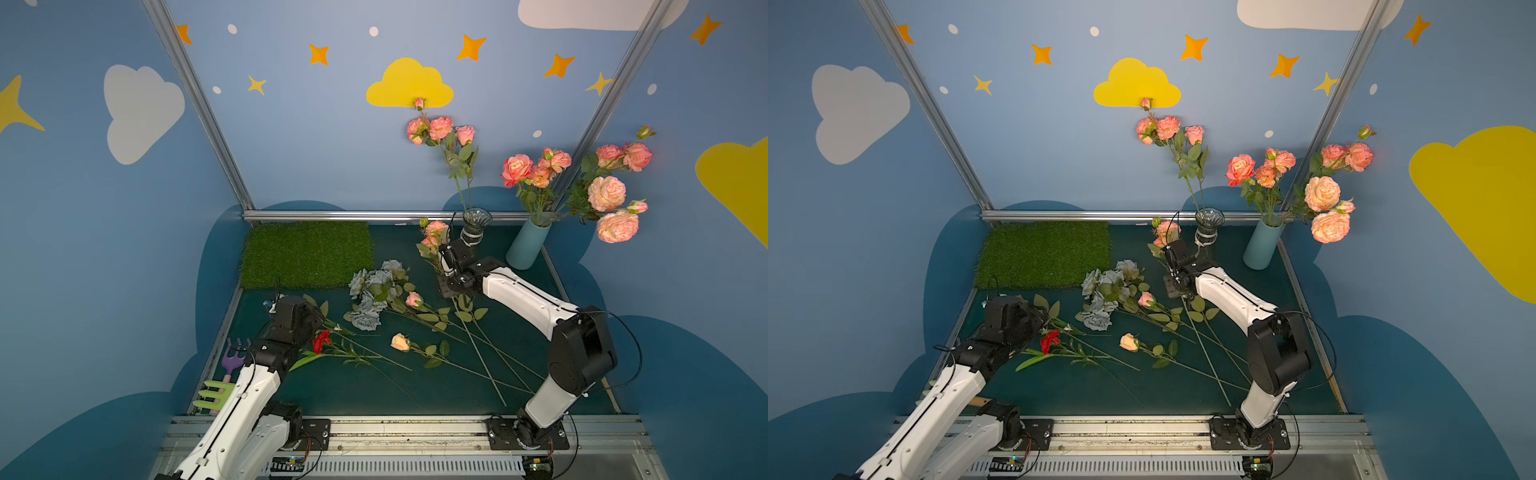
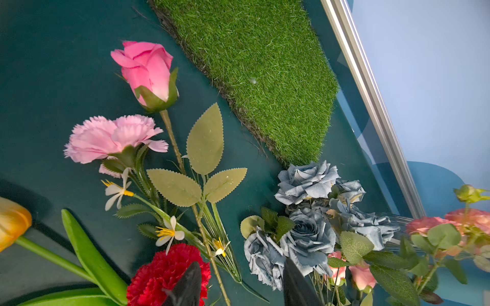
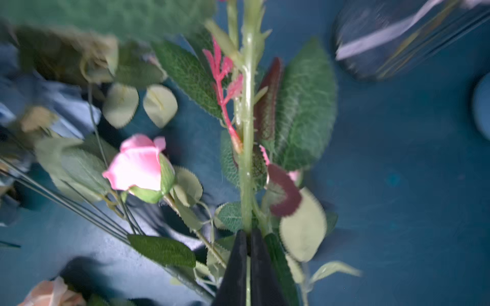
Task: Place the pink flowers into the vase
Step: Pick up the flower at the center of the board, then place the flower in the vase, then pick up the flower at the center of the board.
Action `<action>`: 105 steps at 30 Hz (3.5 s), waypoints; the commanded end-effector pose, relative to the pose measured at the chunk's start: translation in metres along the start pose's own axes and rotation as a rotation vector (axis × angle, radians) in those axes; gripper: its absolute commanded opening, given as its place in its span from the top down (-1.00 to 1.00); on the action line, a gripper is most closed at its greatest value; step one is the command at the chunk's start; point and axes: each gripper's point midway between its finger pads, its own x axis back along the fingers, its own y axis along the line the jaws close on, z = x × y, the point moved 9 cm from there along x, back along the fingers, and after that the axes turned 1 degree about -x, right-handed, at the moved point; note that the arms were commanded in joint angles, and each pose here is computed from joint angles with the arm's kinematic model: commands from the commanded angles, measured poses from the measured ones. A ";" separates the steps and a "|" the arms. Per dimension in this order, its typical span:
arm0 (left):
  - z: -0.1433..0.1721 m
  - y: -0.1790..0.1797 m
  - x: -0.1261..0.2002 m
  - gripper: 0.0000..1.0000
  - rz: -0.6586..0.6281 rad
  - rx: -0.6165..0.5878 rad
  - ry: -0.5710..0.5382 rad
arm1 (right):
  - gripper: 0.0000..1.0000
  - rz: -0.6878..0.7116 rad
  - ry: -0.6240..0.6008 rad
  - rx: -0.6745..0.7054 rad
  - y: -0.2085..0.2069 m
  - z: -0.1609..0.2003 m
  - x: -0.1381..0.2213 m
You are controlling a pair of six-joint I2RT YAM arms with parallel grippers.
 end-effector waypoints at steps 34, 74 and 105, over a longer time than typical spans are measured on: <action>-0.002 -0.015 -0.033 -0.02 0.017 -0.058 0.043 | 1.00 0.298 -1.343 -0.106 -0.066 -0.223 0.263; -0.006 -0.018 -0.027 -0.15 0.004 -0.083 0.028 | 0.41 0.262 -0.740 -0.383 -0.143 -0.216 0.071; 0.006 -0.032 -0.008 -0.24 0.053 -0.122 0.033 | 0.58 0.045 0.361 -0.229 -0.049 0.030 0.024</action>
